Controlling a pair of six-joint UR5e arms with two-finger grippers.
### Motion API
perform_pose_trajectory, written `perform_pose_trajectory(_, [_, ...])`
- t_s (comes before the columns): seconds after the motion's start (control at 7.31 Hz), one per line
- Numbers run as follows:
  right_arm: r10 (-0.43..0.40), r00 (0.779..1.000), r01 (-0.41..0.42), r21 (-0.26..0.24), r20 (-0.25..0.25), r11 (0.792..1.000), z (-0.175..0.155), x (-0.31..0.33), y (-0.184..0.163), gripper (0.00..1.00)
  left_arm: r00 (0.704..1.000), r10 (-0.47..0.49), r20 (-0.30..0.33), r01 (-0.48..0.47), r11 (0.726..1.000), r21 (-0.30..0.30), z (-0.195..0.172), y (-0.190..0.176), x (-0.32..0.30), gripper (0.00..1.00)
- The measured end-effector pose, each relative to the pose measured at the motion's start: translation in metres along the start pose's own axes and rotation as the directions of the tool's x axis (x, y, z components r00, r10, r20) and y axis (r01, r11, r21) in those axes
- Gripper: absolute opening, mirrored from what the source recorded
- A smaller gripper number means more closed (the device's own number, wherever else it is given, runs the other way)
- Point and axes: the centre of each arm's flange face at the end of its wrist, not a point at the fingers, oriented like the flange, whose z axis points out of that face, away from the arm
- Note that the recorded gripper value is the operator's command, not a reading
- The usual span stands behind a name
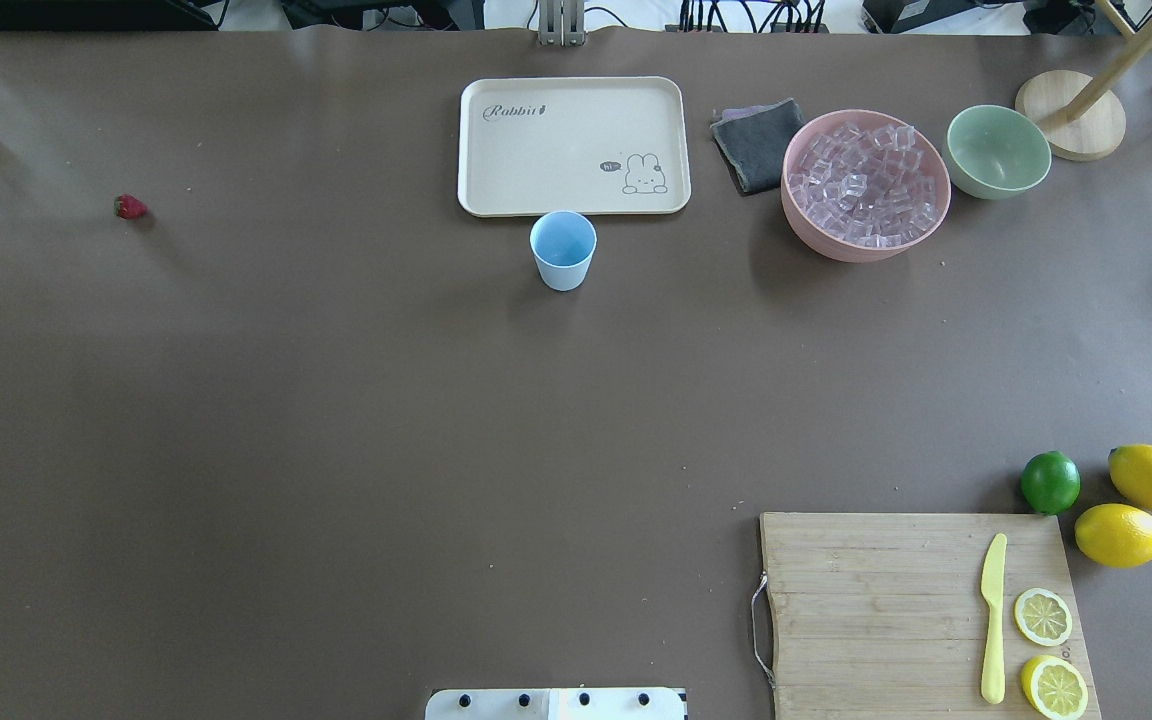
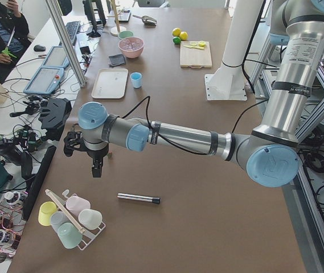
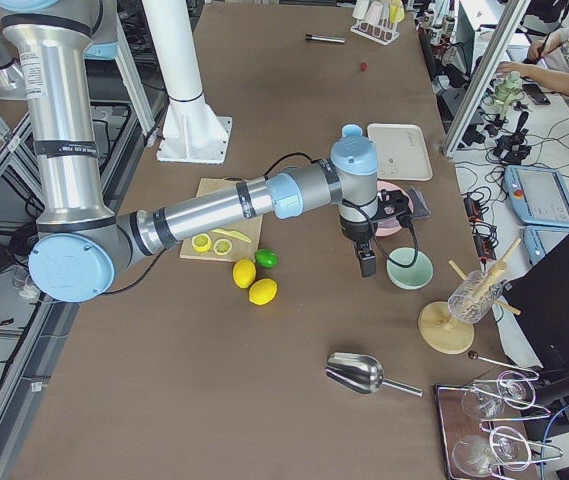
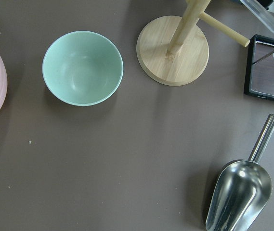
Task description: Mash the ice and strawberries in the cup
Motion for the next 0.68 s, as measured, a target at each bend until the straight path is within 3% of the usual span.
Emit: perform_pose_trajectory(0.68, [-0.002, 1.000, 0.002, 0.007, -0.006, 1.000, -0.003, -0.002, 0.000, 1.00, 1.000, 0.011, -0.007, -0.011, 1.000, 0.009, -0.006, -0.011, 0.012, 0.98])
